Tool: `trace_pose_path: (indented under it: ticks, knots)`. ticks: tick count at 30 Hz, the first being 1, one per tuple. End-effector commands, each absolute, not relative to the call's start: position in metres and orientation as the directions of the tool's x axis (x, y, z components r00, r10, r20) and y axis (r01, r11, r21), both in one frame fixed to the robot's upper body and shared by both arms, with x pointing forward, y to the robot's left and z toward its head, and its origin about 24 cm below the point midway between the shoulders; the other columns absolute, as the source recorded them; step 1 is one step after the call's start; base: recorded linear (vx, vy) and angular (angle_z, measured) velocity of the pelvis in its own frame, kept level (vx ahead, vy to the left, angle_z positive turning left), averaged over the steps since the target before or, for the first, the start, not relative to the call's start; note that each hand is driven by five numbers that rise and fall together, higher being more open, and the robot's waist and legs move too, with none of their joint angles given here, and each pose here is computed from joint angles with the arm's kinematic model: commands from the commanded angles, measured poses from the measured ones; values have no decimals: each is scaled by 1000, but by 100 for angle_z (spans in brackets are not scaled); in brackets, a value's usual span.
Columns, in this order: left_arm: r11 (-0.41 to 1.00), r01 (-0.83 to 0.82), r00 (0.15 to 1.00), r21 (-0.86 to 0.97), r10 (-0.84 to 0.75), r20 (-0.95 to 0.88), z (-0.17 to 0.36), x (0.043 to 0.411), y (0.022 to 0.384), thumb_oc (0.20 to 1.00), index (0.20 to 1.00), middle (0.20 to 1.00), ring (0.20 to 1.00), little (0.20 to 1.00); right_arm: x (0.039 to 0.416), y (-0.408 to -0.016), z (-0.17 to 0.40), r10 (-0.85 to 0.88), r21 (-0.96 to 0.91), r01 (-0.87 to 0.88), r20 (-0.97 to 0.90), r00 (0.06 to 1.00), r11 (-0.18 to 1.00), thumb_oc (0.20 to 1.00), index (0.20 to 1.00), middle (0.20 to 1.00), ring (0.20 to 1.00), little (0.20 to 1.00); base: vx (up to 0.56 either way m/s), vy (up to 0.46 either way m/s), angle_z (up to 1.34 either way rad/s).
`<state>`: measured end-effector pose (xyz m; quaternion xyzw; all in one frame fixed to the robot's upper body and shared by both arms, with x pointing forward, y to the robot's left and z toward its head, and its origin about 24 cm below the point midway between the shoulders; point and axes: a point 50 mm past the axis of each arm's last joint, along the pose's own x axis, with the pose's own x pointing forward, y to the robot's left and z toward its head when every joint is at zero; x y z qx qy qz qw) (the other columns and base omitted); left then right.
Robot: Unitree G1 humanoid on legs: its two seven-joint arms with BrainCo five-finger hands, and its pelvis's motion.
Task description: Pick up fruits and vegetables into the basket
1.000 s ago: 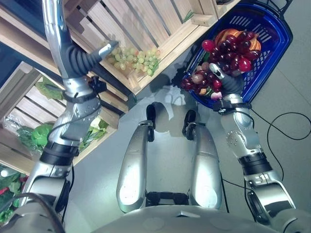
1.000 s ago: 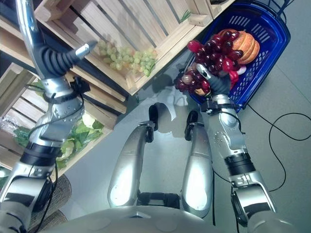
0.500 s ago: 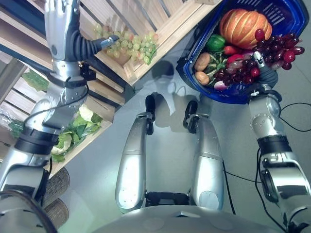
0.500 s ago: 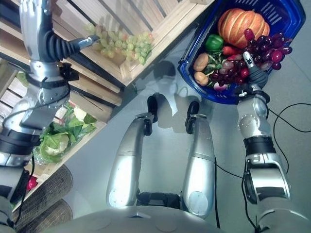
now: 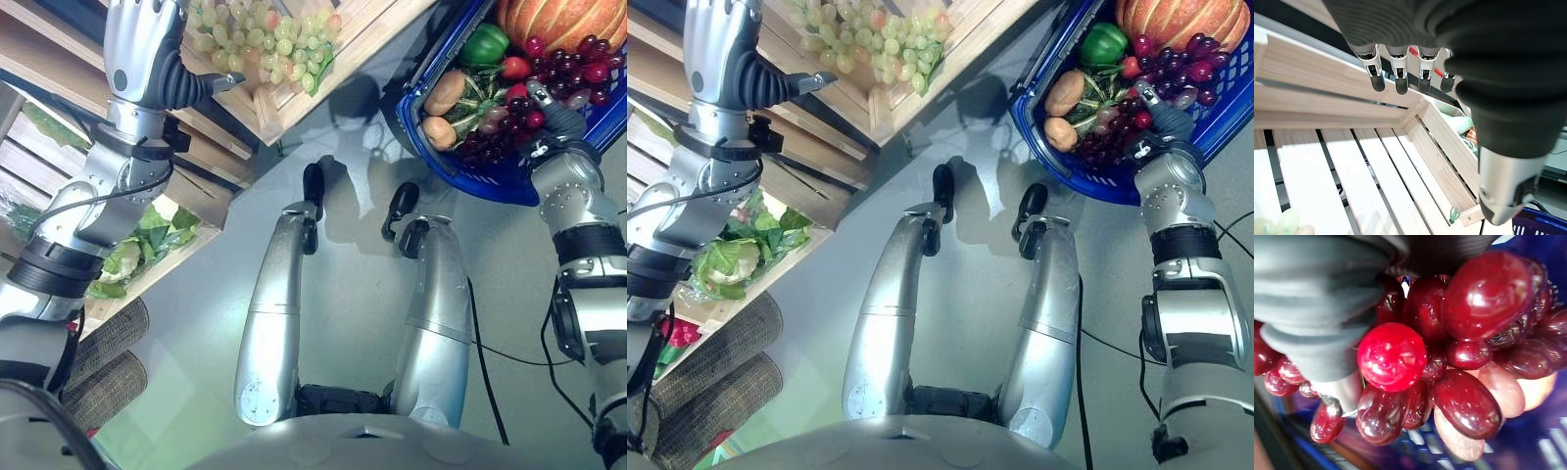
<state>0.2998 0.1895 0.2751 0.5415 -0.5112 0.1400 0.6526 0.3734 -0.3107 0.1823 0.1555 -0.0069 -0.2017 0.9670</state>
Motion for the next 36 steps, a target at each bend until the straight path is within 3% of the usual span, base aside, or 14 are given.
trace_pose_path:
  ticks: [1,2,4,7,10,13,17,23,30,36]
  knots:
    - [370,-788,336,493,-412,847,291,293,177,1000,1000,1000,1000,1000,363,-337,196,-515,176,518,-67,855,837,1000,1000,1000,1000,1000,0,0,0]
    - [365,-791,334,491,-415,846,291,293,176,1000,1000,1000,1000,1000,363,-337,195,-525,161,528,-67,849,834,1000,1000,1000,1000,1000,0,0,0]
    - [291,-820,341,493,-443,829,292,295,176,1000,1000,1000,1000,1000,360,-340,198,-586,-192,583,47,809,790,1000,1000,1000,1000,1000,0,0,0]
    - [158,-858,376,488,-453,808,291,296,180,1000,1000,1000,1000,1000,354,-331,200,-549,-506,535,138,825,677,1000,1000,1000,1000,1000,-22,70,-11]
    - [48,-872,418,487,-444,793,290,297,188,1000,1000,1000,1000,1000,344,-325,192,-505,-626,496,184,843,602,1000,1000,1000,1000,1000,-22,119,-13]
    - [-83,-878,458,471,-431,777,285,298,196,1000,1000,1000,1000,1000,329,-318,170,-483,-649,498,222,847,575,1000,1000,1000,1000,1000,-23,148,-22]
    - [-235,-808,588,540,-347,730,270,304,207,1000,1000,1000,1000,1000,300,-295,131,-420,-580,490,262,869,651,1000,1000,1000,1000,1000,-5,186,-20]
    - [-334,-677,731,656,-198,653,243,311,232,1000,1000,1000,1000,1000,270,-279,119,-309,-529,444,326,893,723,1000,1000,1000,1000,1000,9,160,-30]
    - [-236,-501,854,832,20,520,197,318,264,1000,1000,1000,1000,1000,248,-283,129,-271,-480,462,415,868,746,1000,1000,1000,1000,1000,6,120,-20]
    - [-95,-394,892,914,198,405,154,317,284,1000,1000,1000,1000,1000,237,-286,137,-280,-428,498,477,833,754,1000,1000,1000,1000,1000,0,72,-10]
